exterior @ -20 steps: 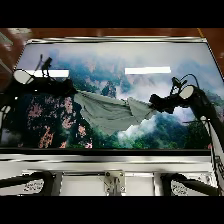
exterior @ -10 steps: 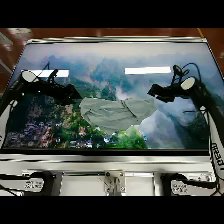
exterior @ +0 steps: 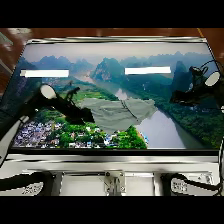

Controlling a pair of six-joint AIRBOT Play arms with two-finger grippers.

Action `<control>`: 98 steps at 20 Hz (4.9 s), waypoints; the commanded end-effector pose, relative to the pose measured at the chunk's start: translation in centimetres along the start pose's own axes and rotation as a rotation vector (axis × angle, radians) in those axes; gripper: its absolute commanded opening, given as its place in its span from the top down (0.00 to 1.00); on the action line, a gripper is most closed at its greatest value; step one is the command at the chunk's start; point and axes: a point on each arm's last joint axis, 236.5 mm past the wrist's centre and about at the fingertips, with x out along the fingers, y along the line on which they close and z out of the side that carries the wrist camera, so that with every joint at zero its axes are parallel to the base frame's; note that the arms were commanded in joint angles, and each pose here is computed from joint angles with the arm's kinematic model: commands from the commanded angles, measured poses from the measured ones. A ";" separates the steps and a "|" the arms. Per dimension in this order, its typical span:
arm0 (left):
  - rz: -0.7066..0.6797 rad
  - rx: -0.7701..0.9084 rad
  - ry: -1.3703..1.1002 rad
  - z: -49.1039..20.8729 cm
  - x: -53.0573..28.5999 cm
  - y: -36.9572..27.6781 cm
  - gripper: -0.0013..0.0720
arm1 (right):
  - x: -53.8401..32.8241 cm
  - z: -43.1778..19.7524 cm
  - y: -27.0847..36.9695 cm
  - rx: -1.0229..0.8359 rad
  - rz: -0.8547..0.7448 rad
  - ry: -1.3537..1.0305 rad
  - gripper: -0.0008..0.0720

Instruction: Fold the shirts.

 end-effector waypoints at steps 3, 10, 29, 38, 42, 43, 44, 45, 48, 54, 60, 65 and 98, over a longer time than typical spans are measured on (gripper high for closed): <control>-0.013 -0.140 -0.070 -1.1 8.2 -0.2 0.01 | 2.0 -0.9 2.2 0.031 0.137 0.056 0.13; -0.116 -0.228 -0.206 2.6 10.7 -2.2 0.01 | 3.8 -0.5 3.2 0.047 0.173 0.062 0.13; -0.157 -0.201 -0.264 4.3 8.3 -2.9 0.93 | 7.2 2.3 8.5 -0.037 0.330 -0.030 0.06; -0.192 -0.074 -0.384 6.4 2.5 -4.4 0.94 | 7.8 0.6 12.3 -0.201 0.289 0.011 0.91; -0.195 0.161 -0.705 8.7 -12.4 -10.2 0.94 | -3.3 5.0 12.9 -0.200 0.293 -0.238 0.91; -0.210 0.215 -0.830 8.3 -18.3 -12.5 0.94 | -8.0 6.5 13.7 -0.202 0.308 -0.347 0.91; -0.234 0.275 -0.957 7.1 -24.3 -14.9 0.94 | -13.4 7.6 14.8 -0.220 0.331 -0.473 0.91; -0.266 0.329 -1.069 5.3 -29.7 -17.1 0.94 | -19.9 8.2 16.3 -0.257 0.346 -0.622 0.91; -0.350 0.486 -1.335 -3.0 -41.9 -22.5 0.94 | -38.5 5.3 19.3 -0.333 0.363 -1.037 0.91; -0.212 0.436 -1.202 -10.4 -40.6 -19.7 0.94 | -50.0 -7.2 20.3 -0.368 0.342 -1.218 0.91; -0.151 0.432 -0.903 -13.4 -34.4 -17.8 0.94 | -40.1 -14.7 17.8 -0.344 0.252 -0.697 0.91; -0.082 0.349 -0.716 -13.7 -28.8 -13.8 0.94 | -33.5 -16.4 13.2 -0.146 0.135 -0.438 0.91; 0.097 -0.098 -0.229 6.0 -7.7 6.8 0.09 | -0.7 -3.7 4.6 0.000 0.195 0.045 0.17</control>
